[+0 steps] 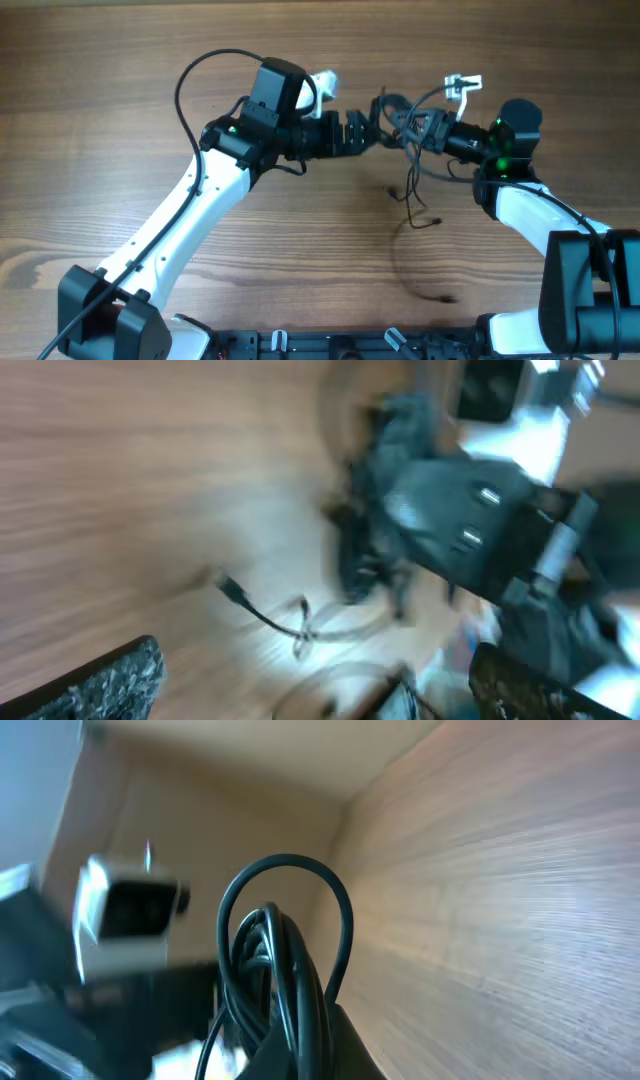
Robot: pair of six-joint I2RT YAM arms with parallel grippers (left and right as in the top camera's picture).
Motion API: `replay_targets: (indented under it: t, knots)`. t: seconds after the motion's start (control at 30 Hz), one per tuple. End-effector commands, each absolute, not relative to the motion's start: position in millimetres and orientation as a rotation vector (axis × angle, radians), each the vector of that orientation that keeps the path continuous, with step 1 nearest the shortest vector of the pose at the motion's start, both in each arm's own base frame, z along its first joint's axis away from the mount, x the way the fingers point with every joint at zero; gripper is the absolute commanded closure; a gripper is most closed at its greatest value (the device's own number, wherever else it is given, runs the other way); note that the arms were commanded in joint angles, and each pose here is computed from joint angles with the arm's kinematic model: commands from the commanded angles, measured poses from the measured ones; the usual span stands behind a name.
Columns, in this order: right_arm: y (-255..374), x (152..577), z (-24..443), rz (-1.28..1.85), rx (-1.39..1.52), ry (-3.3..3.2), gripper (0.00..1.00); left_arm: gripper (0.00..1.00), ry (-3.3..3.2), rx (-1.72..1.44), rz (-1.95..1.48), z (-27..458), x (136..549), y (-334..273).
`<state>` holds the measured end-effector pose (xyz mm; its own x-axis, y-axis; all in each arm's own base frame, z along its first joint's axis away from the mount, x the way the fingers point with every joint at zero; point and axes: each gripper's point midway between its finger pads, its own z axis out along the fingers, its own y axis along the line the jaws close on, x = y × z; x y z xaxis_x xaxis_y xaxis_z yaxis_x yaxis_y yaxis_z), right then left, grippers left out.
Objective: Untangle cables
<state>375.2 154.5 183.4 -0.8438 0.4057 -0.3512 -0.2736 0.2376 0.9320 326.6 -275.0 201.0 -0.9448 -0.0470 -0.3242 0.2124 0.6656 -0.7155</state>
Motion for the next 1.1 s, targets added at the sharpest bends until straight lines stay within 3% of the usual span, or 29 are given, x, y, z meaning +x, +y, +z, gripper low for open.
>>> replay_targets:
  t: [0.0,0.27,0.37,0.67,0.77,0.8,0.87,0.9,0.93,1.03,1.07]
  knots:
    - [154,395,186,1.703,0.459,1.971,0.96,0.0,2.524,-0.221,-0.943,197,362,-249]
    - [169,398,179,1.681,0.558,1.983,0.96,0.01,2.484,-0.351,-1.009,171,397,-267]
    - [169,398,179,1.68,0.554,1.981,0.96,0.18,2.508,-0.347,-1.076,165,394,-277]
    - [171,397,180,1.661,0.49,1.984,0.96,0.2,2.546,-0.232,-1.144,162,371,-312]
    - [174,392,181,1.69,0.458,1.999,0.96,0.68,2.552,-0.276,-1.064,155,376,-303]
    - [176,390,181,1.696,0.443,2.004,0.96,0.92,2.55,-0.311,-0.999,151,380,-294]
    - [177,388,181,1.667,0.366,2.001,0.95,0.96,2.532,-0.357,-0.946,149,389,-281]
    - [177,387,181,1.646,0.319,1.997,0.9,0.96,2.521,-0.371,-0.944,150,394,-276]
    - [178,387,181,1.604,0.237,1.987,0.74,0.96,2.508,-0.379,-0.935,152,400,-268]
    - [170,384,178,1.453,-0.028,1.946,0.6,0.96,2.464,-0.246,-0.887,170,409,-238]
    - [165,382,178,1.423,-0.111,1.925,0.41,0.96,2.442,-0.175,-0.875,181,407,-229]
